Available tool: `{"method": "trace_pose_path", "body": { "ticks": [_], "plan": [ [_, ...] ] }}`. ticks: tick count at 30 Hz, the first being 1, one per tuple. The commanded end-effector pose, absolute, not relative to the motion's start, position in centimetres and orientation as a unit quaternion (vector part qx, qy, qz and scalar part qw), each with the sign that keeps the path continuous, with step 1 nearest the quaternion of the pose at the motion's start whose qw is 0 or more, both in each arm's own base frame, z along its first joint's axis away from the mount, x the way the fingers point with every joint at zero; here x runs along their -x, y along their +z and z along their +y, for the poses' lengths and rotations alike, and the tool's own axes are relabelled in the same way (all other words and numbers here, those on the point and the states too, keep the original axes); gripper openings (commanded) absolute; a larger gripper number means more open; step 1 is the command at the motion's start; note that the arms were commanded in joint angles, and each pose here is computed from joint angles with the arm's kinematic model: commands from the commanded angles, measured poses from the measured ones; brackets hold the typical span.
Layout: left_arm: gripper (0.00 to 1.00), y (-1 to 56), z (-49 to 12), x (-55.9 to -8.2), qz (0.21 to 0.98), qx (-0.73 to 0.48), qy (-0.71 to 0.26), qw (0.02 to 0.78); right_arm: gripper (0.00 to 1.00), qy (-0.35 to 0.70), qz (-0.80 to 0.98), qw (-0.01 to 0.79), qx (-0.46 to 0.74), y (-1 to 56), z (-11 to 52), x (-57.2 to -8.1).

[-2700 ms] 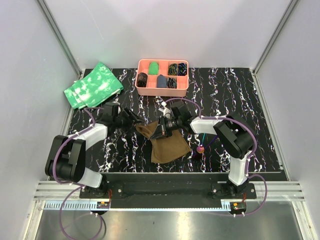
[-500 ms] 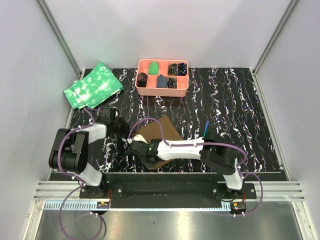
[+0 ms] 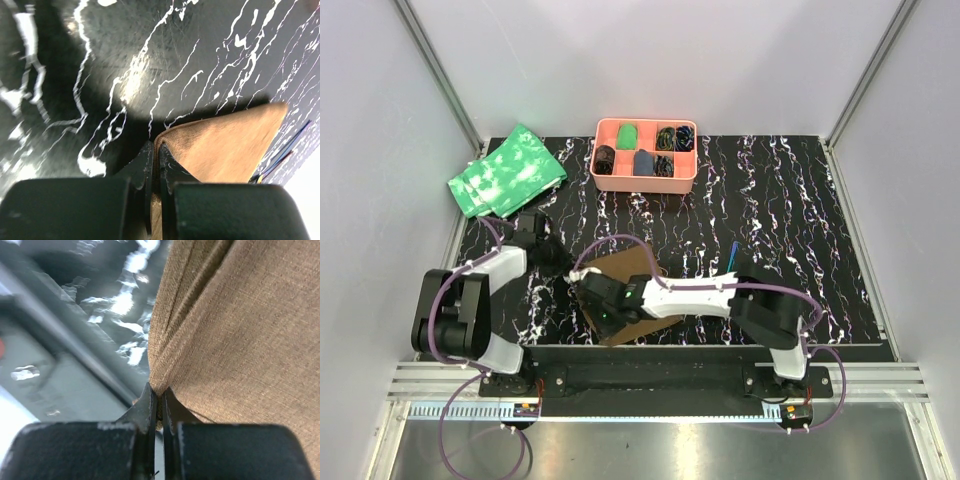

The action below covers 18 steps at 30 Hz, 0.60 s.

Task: Fold the napkin into a case and place the utensils inside
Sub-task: Pick up the lower triangle-folded napkin from the center of the board.

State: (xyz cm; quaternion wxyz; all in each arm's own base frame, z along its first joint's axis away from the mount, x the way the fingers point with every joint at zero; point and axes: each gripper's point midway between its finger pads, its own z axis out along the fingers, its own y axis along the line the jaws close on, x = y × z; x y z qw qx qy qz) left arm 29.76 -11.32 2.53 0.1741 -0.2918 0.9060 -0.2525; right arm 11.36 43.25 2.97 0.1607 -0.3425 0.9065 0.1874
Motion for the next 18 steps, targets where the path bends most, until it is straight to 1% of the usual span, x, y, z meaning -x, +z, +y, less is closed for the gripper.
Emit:
{"method": "trace_pose_path", "body": {
  "ticks": [1, 5, 7, 9, 10, 11, 13, 14, 16, 17, 18],
  "plan": [
    [0.00, 6.4, -9.1, -32.9, 0.887, 0.318, -0.218, 0.254, 0.00, 0.380, 0.871, 0.117, 0.288, 9.9, 46.3, -10.0],
    [0.00, 6.7, -9.0, -32.9, 0.891, 0.332, -0.190, 0.245, 0.00, 0.470, 0.843, 0.078, 0.248, 10.4, 45.7, -10.1],
    [0.00, 7.4, -8.7, -33.8, 0.892, 0.336, -0.157, 0.260, 0.00, 0.498, 0.836, 0.060, 0.222, 10.5, 45.3, -9.9],
    [0.00, 8.0, -8.9, -33.8, 0.894, 0.336, -0.123, 0.271, 0.00, 0.531, 0.819, 0.050, 0.212, 10.1, 44.6, -9.9],
    [0.00, 8.0, -9.5, -33.4, 0.898, 0.330, -0.112, 0.270, 0.00, 0.559, 0.802, 0.047, 0.206, 10.9, 44.8, -9.8],
    [0.00, 8.6, -9.3, -33.8, 0.893, 0.335, -0.100, 0.285, 0.00, 0.558, 0.806, 0.036, 0.195, 9.7, 43.8, -9.6],
    [0.00, 8.6, -10.4, -33.6, 0.895, 0.331, -0.090, 0.285, 0.00, 0.579, 0.794, 0.031, 0.184, 9.9, 43.5, -9.6],
    [0.00, 9.4, -10.4, -34.2, 0.891, 0.334, -0.075, 0.299, 0.00, 0.577, 0.797, 0.023, 0.176, 9.0, 42.7, -9.4],
    [0.00, 8.9, -11.4, -33.9, 0.898, 0.328, -0.053, 0.290, 0.00, 0.595, 0.787, 0.022, 0.163, 9.2, 42.3, -9.7],
    [0.00, 9.5, -11.5, -34.5, 0.894, 0.328, -0.042, 0.302, 0.00, 0.593, 0.790, 0.016, 0.157, 8.5, 41.6, -9.6],
    [0.00, 8.6, -11.7, -34.5, 0.896, 0.332, -0.028, 0.293, 0.00, 0.595, 0.789, 0.016, 0.152, 8.4, 41.4, -9.8]
  ]
}}
